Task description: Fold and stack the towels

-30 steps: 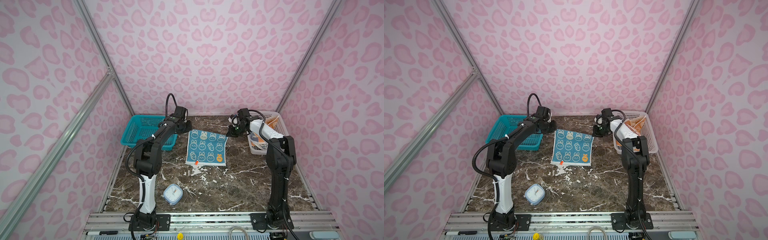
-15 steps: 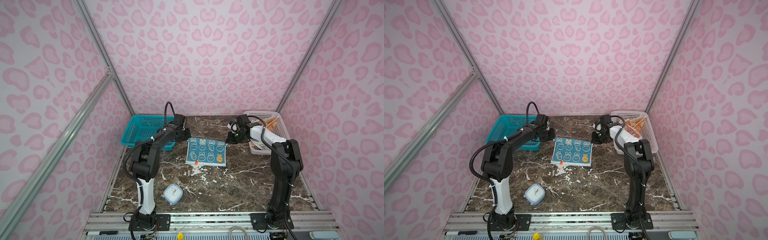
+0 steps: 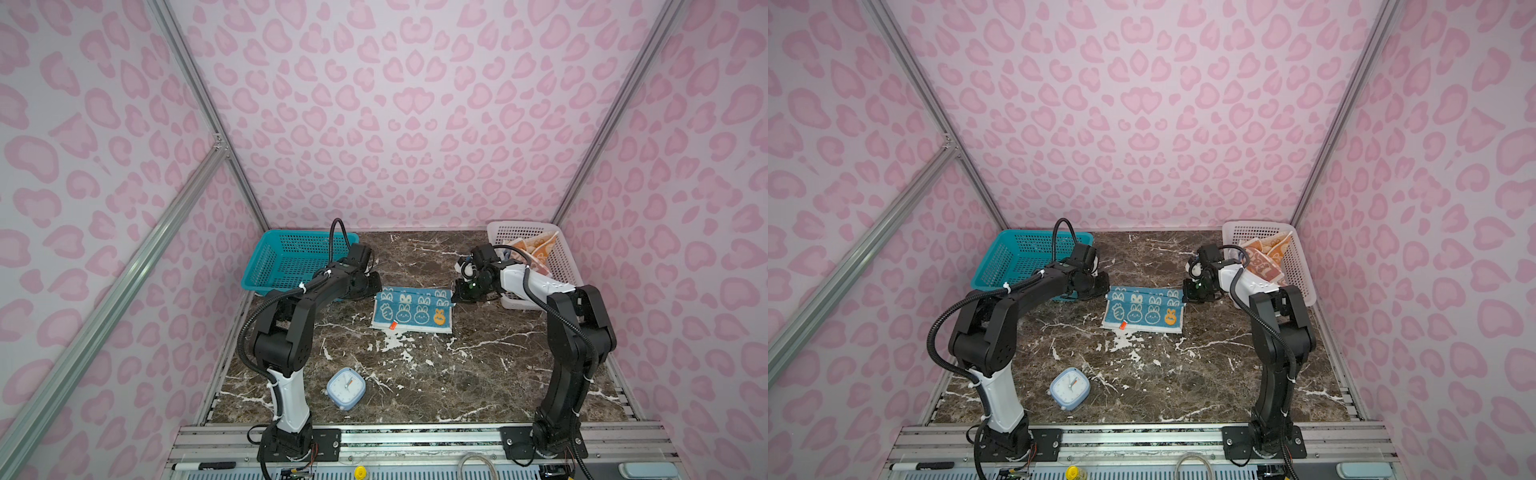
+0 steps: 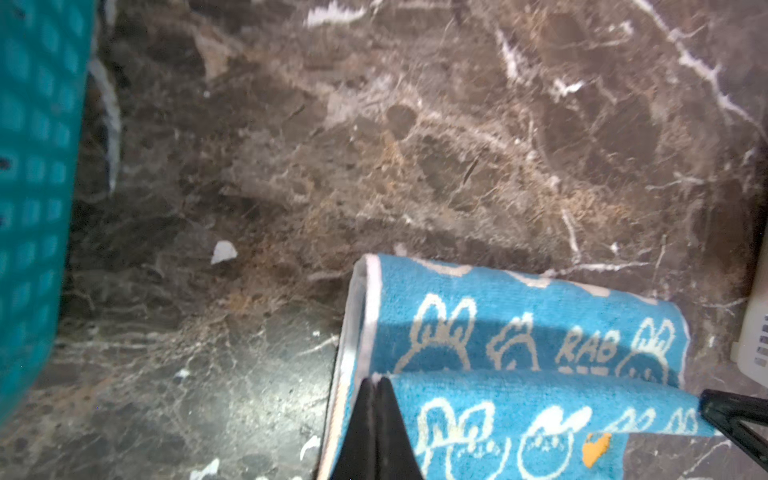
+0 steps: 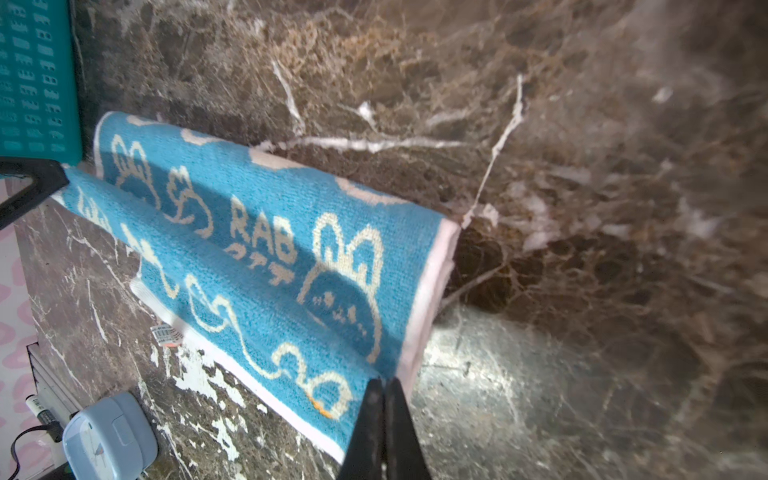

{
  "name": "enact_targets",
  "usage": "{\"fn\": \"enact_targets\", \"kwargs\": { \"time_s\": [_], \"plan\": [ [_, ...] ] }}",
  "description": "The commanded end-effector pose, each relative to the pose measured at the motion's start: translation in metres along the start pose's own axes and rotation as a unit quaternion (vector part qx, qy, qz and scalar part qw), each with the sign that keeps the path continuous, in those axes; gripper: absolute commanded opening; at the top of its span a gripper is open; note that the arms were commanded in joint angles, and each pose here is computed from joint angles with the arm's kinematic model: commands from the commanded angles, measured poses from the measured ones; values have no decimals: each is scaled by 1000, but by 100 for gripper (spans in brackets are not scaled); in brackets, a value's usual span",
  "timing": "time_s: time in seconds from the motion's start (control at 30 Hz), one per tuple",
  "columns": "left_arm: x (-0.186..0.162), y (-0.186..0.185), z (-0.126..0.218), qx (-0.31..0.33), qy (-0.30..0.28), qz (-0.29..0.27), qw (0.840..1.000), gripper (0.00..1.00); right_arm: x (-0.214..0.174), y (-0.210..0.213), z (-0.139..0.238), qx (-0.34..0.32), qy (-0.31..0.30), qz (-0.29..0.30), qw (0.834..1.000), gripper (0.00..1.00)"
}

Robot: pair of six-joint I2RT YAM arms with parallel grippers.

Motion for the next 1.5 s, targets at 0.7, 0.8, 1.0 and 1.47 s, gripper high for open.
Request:
{"fn": "enact_targets", "kwargs": {
  "time_s": [0.7,0.8,1.0,1.47],
  "plan": [
    [-25,-26,-43,39,49,-34,997,4,-3,-60,-28,-100,28,-64,993,0],
    [-18,-30,-37,35,40,-38,998,4,3,-59,-18,-97,16,-63,993,0],
    [-1,-42,-11,22,11,-48,999,4,14,-40,9,-72,-15,-47,996,0],
    [-13,-37,3,17,9,-45,999,4,-13,-28,13,-69,-6,-35,997,0]
  ]
}}
Point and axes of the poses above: each gripper's point midway between its finger pads, its own z axis back along the fingers, its own y axis along the line the jaws close on, x = y × z, the point moved 8 cm from there along z, back along the fingers, and after that the axes turned 9 degrees about -z, right-handed, at the moved point
